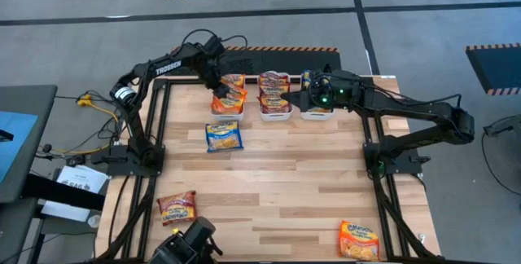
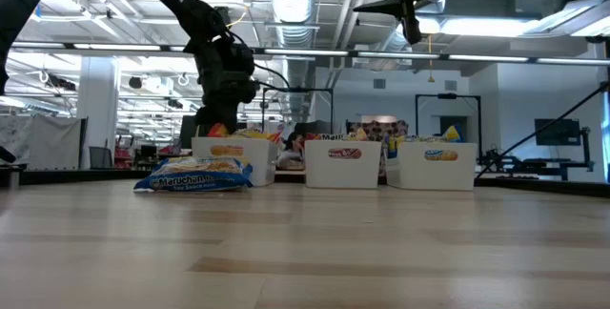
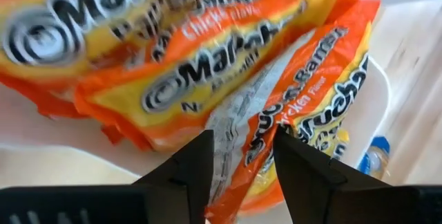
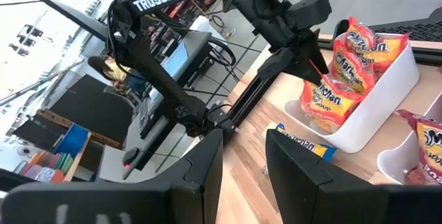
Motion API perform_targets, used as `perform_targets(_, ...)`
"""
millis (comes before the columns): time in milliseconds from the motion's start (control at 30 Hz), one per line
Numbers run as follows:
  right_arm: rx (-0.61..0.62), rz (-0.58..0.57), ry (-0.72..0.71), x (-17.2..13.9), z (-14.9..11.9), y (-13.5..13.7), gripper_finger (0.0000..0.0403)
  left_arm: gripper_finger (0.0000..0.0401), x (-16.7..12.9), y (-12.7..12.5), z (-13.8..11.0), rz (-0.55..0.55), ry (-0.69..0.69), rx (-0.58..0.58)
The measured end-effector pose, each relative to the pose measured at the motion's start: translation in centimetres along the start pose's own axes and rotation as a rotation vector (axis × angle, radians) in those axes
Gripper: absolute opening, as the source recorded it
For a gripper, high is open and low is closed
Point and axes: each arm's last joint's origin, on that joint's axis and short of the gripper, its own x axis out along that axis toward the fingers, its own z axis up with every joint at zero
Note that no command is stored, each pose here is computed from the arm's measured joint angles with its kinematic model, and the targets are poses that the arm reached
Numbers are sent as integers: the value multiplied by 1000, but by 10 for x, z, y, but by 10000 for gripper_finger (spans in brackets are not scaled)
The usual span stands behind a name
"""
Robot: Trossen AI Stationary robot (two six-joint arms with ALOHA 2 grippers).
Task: Sort Maruchan noodles
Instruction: Put the orange noodle pack into the left white bin, then put the blue noodle pack into the right white bin
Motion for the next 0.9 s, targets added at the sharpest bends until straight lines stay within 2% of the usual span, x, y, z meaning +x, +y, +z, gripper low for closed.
perform_targets(267, -29, 3, 4, 0, -1, 1, 137, 171, -7, -3, 5, -17, -9, -7)
perform_targets(467, -45, 3, 3, 0, -1, 1, 137, 185, -24, -2, 17, 142, -32, 41)
perform_targets(567, -45, 3, 3, 0, -1, 1, 137, 185, -33, -4, 18, 146, -10, 29)
perform_targets(667, -45, 3, 3, 0, -1, 1, 137, 185, -40, -10, 12, 79, 65, 4)
perform_targets(900, -44, 6, 0, 0, -1, 1, 137, 184, -46, -24, -8, -169, 250, -130)
